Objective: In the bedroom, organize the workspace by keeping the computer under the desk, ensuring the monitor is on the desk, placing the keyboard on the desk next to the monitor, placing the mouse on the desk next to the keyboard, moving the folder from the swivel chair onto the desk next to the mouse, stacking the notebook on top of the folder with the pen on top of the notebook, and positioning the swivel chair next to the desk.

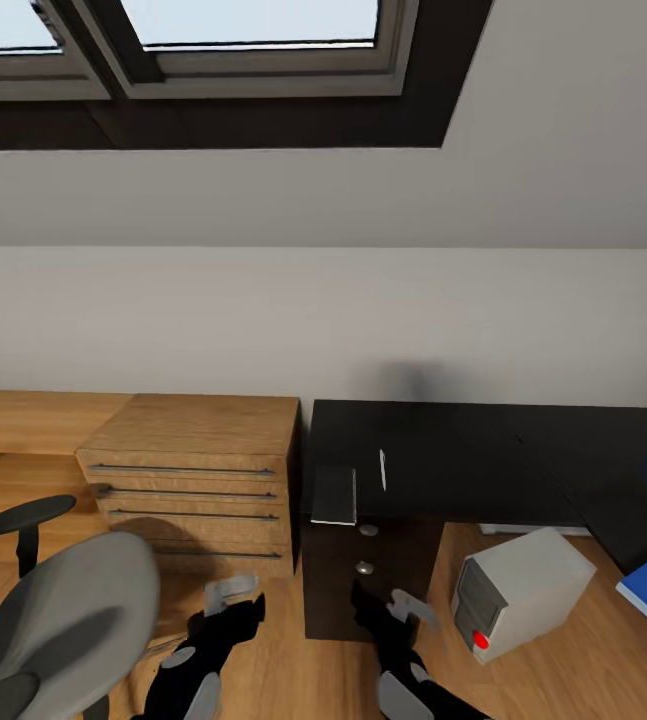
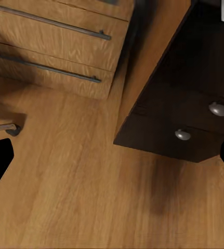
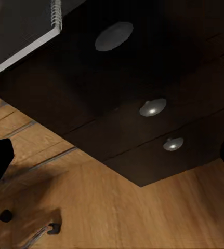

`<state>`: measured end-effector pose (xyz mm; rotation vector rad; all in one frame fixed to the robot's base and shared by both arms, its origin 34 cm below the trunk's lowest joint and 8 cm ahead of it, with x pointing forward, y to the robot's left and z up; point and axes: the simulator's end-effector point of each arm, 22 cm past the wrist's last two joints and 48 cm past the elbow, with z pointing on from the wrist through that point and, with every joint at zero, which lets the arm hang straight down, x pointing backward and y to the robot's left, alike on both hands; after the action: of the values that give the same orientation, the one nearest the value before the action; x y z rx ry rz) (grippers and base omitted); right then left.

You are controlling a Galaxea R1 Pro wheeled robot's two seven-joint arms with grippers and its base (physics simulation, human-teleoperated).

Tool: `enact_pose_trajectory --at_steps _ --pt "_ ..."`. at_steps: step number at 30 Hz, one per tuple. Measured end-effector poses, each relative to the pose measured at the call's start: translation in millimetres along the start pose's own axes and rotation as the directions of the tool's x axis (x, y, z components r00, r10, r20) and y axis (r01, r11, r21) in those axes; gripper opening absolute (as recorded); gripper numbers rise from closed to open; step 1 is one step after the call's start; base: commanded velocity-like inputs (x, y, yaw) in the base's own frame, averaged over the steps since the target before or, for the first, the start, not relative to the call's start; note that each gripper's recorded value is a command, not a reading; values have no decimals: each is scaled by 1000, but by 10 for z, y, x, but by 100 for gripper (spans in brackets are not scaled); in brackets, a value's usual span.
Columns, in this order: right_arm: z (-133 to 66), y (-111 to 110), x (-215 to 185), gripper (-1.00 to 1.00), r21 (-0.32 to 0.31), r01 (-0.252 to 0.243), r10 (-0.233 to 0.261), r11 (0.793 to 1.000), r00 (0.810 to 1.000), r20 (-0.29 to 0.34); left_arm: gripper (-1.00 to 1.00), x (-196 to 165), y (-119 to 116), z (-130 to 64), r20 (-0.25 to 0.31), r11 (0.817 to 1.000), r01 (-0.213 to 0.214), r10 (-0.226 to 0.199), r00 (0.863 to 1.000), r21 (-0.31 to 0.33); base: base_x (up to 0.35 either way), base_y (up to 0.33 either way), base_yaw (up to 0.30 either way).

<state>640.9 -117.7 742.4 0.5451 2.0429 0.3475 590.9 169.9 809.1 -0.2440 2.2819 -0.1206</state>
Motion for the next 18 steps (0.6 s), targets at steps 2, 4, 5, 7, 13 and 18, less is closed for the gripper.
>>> enact_pose_trajectory --at_steps 2,4,5,7,13,18 --pt "26 155 -35 100 -28 -16 15 999 1000 -16 100 -177 16 -53 22 1000 25 -25 999 4 0 0 0" --pt "52 599 -169 100 -102 -88 83 991 995 -54 100 -531 199 -227 8 991 129 -129 992 16 0 0 0" --pt "55 662 -202 100 -112 -106 100 988 993 -59 100 -568 230 -254 0 989 149 -149 989 21 0 0 0" --pt "58 820 -286 100 -136 -150 141 979 987 -79 100 -635 333 -304 -18 978 206 -205 979 29 0 0 0" --pt "45 1138 -470 100 -260 -286 241 922 951 -193 100 -720 637 -344 -25 947 320 -320 947 18 0 0 0" --pt "-7 1127 -571 100 -352 -357 269 865 923 -274 100 -741 706 -345 -13 943 332 -332 943 7 0 0 0"
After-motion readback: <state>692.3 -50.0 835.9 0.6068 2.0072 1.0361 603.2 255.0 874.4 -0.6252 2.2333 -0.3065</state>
